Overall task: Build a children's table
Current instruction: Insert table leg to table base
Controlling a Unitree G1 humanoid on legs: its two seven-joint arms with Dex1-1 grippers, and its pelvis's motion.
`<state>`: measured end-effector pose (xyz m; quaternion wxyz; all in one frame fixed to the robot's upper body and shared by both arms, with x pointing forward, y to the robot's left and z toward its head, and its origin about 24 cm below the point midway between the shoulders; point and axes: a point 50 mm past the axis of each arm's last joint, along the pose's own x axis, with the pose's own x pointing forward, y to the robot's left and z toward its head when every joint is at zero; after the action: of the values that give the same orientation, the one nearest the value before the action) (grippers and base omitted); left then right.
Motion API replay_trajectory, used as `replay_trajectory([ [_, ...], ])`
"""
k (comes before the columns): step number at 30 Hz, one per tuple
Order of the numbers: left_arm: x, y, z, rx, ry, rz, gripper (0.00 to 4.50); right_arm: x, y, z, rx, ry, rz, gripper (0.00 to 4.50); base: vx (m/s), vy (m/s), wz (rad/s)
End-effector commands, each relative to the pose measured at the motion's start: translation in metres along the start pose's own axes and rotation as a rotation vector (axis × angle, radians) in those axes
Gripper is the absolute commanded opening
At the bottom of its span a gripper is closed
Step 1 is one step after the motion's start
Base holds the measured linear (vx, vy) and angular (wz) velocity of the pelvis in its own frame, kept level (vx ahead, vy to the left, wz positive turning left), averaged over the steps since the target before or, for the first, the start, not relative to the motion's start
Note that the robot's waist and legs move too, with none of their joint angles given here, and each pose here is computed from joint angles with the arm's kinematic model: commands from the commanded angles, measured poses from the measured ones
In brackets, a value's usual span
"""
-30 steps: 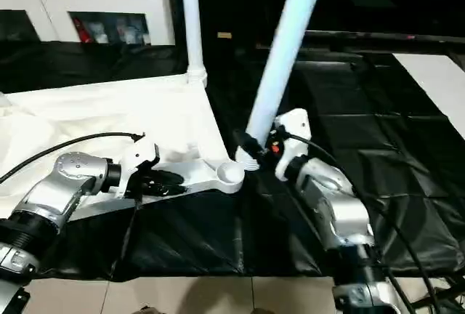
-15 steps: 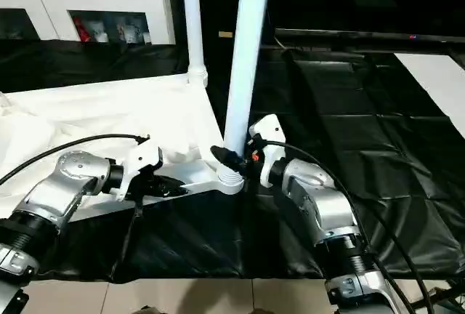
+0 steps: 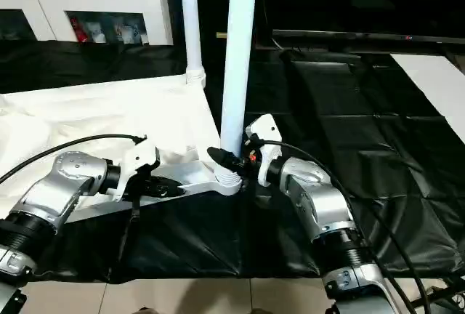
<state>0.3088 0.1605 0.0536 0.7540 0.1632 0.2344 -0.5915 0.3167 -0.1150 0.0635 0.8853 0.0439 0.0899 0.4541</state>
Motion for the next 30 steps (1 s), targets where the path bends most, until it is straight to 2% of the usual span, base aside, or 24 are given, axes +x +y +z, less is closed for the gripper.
replay_trajectory([
  [1,0.003,-0.004,-0.002,-0.015,-0.002,-0.034,0.00,-0.014,-0.007,-0.013,0.062,-0.037,-0.072,1.89,0.000,0.000,0.00],
  [6,0.003,-0.003,-0.003,-0.014,-0.002,-0.018,0.00,-0.023,-0.008,-0.019,0.087,-0.086,-0.102,1.89,0.000,0.000,0.00],
  [12,0.003,0.000,-0.002,-0.008,-0.001,0.013,0.00,-0.028,0.001,-0.034,0.025,-0.087,-0.103,1.89,0.000,0.000,0.00],
  [16,0.002,0.000,-0.002,-0.006,0.002,0.014,0.00,-0.024,0.007,-0.033,-0.030,-0.070,-0.088,1.89,0.000,0.000,0.00],
  [20,0.002,0.001,-0.002,0.004,0.010,0.004,0.00,-0.011,0.013,-0.029,-0.094,-0.001,-0.010,1.89,0.000,0.000,0.00],
  [25,0.001,0.001,-0.001,0.007,0.011,-0.006,0.00,-0.003,0.012,-0.030,-0.077,0.049,0.037,1.89,0.000,0.000,0.00],
  [30,0.000,0.000,-0.001,0.013,0.013,-0.021,0.00,0.002,0.007,-0.029,-0.088,0.056,0.059,1.89,0.000,0.000,0.00],
])
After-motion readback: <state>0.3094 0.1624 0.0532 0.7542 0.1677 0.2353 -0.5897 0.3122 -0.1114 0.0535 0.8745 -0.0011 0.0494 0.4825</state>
